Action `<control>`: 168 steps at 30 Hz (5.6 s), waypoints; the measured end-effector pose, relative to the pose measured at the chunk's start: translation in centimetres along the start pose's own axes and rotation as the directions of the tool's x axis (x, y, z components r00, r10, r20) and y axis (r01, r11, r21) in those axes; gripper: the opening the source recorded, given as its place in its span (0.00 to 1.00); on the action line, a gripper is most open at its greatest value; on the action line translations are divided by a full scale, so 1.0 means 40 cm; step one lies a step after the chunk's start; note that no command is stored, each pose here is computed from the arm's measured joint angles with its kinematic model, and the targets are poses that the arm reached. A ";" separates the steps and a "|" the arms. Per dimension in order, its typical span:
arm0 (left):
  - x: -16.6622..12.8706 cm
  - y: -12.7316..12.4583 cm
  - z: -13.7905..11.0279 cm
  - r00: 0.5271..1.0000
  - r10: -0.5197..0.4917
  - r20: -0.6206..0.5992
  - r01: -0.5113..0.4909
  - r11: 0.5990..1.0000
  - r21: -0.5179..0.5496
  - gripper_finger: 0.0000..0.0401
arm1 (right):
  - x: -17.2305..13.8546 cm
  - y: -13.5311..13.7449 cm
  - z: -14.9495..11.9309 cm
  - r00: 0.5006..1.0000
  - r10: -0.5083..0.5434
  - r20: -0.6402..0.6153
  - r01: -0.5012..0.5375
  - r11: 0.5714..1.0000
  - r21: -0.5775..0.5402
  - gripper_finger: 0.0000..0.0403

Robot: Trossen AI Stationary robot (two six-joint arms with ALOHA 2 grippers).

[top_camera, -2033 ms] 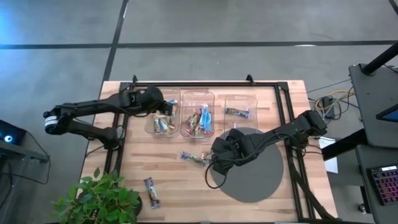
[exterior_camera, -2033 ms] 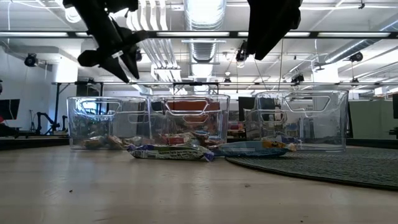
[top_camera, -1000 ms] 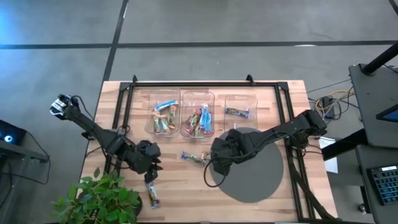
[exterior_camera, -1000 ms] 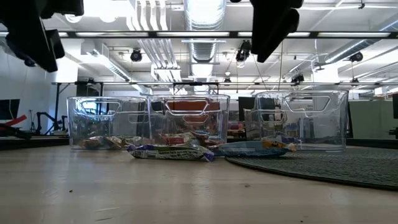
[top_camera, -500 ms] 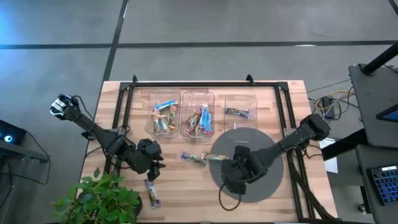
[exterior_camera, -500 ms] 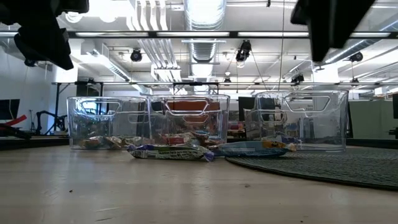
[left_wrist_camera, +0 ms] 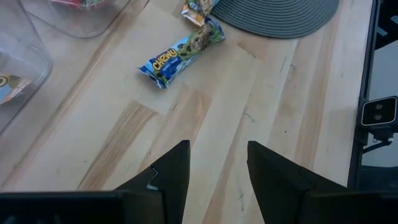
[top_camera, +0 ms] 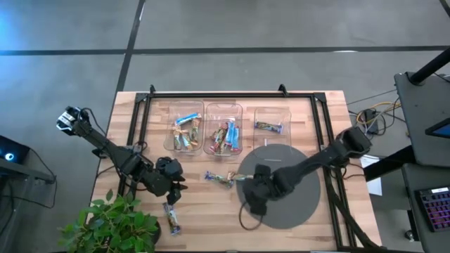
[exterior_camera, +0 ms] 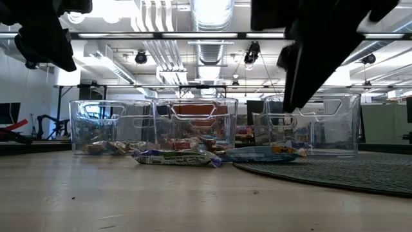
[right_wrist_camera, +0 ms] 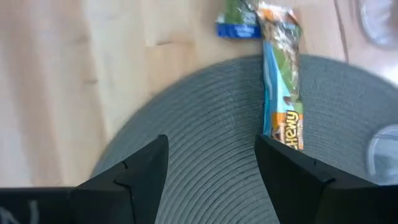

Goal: Pick and place Granola Bars by type
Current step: Put the yellow granola bar into the left transparent bin

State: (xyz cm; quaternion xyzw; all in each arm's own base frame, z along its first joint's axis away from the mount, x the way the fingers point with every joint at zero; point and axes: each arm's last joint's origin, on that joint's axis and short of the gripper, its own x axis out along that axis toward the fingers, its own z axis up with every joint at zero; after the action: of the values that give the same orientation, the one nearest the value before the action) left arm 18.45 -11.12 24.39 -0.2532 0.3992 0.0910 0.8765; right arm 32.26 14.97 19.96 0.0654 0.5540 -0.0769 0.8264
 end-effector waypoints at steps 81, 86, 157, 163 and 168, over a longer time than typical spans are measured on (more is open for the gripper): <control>0.004 0.011 0.005 0.991 0.081 0.108 -0.075 0.995 -0.061 0.36 | 0.161 -0.114 -0.034 0.991 -0.125 0.042 0.103 0.933 0.344 0.45; 0.004 0.011 0.005 0.991 0.082 0.109 -0.074 0.995 -0.071 0.36 | 0.162 -0.114 -0.035 0.991 -0.126 0.042 0.104 0.933 0.344 0.30; 0.132 0.040 0.110 0.836 -0.288 0.466 0.539 0.589 -0.602 0.36 | -0.106 -0.045 0.139 0.931 -0.035 0.364 0.008 0.997 0.076 0.17; 0.155 0.018 0.124 0.845 -0.313 0.433 0.529 0.602 -0.598 0.36 | -0.102 -0.052 0.144 0.931 -0.042 0.363 0.012 0.996 0.085 0.17; 0.153 0.012 0.131 0.840 -0.317 0.440 0.535 0.615 -0.580 0.36 | -0.101 -0.052 0.144 0.932 -0.039 0.361 0.010 0.996 0.084 0.17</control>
State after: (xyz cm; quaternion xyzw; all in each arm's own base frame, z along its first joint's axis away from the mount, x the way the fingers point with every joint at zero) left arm 25.77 -8.27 22.53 -0.6288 0.1293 0.0540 0.7649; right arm 35.54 12.06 25.83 0.0764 0.3895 -0.1201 0.9100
